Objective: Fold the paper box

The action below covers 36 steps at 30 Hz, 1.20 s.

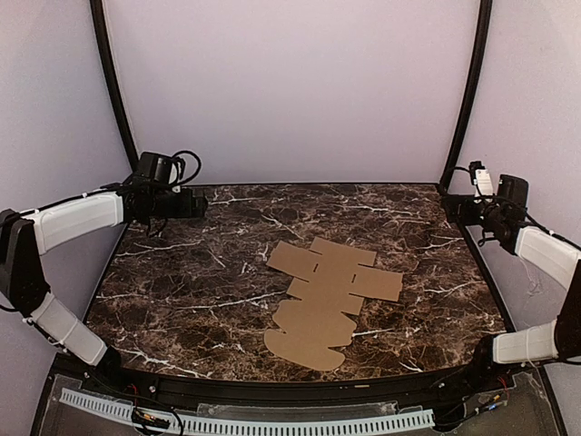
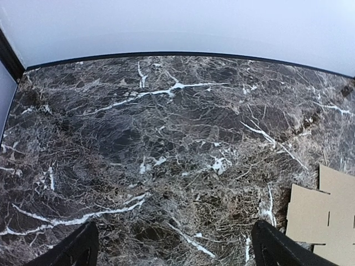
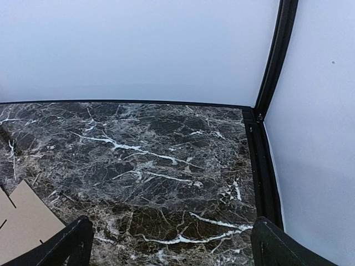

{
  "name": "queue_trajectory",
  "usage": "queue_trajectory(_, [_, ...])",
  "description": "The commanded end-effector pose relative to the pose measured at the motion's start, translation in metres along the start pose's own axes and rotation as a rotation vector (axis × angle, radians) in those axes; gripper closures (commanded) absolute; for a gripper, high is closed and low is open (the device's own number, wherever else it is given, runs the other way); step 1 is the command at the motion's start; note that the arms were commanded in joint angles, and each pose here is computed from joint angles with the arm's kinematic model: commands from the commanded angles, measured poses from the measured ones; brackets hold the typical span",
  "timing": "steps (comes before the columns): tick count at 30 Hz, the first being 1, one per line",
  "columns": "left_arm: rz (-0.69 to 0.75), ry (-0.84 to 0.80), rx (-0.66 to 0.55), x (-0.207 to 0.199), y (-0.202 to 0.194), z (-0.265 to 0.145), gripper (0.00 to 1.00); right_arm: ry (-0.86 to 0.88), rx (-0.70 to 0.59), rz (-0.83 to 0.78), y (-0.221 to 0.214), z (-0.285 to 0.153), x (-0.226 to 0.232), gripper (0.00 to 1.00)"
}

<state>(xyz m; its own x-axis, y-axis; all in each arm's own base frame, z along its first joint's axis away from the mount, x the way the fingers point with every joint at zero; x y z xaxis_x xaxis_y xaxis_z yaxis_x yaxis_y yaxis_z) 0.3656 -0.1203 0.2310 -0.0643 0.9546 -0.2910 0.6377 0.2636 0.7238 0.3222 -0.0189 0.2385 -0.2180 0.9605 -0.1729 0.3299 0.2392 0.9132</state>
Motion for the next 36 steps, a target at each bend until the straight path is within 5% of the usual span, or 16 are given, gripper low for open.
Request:
queue_trajectory(1, [-0.121,-0.196,0.123,0.006,-0.005,0.016,0.16,0.072,-0.066,-0.042,0.003,-0.004,0.008,0.01])
queue_trajectory(6, [-0.168,-0.524,0.412,-0.036,-0.035,0.050,0.25,0.244,-0.089,-0.153,-0.007,-0.005,0.029,0.01])
queue_trajectory(12, [-0.025,-0.488,0.566,-0.083,-0.078,0.055,0.25,0.512,-0.146,-0.166,-0.004,-0.016,0.055,0.03])
queue_trajectory(20, [-0.076,-0.475,0.790,-0.100,-0.127,0.079,0.25,0.611,-0.178,-0.222,-0.006,-0.021,0.070,0.08])
queue_trajectory(30, [-0.097,-0.492,0.873,-0.111,-0.148,0.091,0.28,0.724,-0.157,-0.210,-0.015,-0.018,0.092,0.10])
queue_trajectory(36, [-0.178,-0.536,0.905,-0.118,-0.155,0.104,0.39,0.845,-0.104,-0.267,-0.023,-0.003,0.135,0.15])
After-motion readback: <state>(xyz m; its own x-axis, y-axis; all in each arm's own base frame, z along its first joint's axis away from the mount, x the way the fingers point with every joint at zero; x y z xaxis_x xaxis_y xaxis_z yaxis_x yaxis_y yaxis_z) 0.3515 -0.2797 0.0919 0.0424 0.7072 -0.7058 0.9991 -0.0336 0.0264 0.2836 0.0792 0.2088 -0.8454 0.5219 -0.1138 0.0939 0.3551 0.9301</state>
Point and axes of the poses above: each gripper's point midway between its finger pads, its own z axis out along the fingers, its own x axis along the line the jaws close on, y = z × x, the point moved 7 cm from there along -z, back along the fingers, and after that the axes turned 13 degrees about -z, right-handed, at the moved point
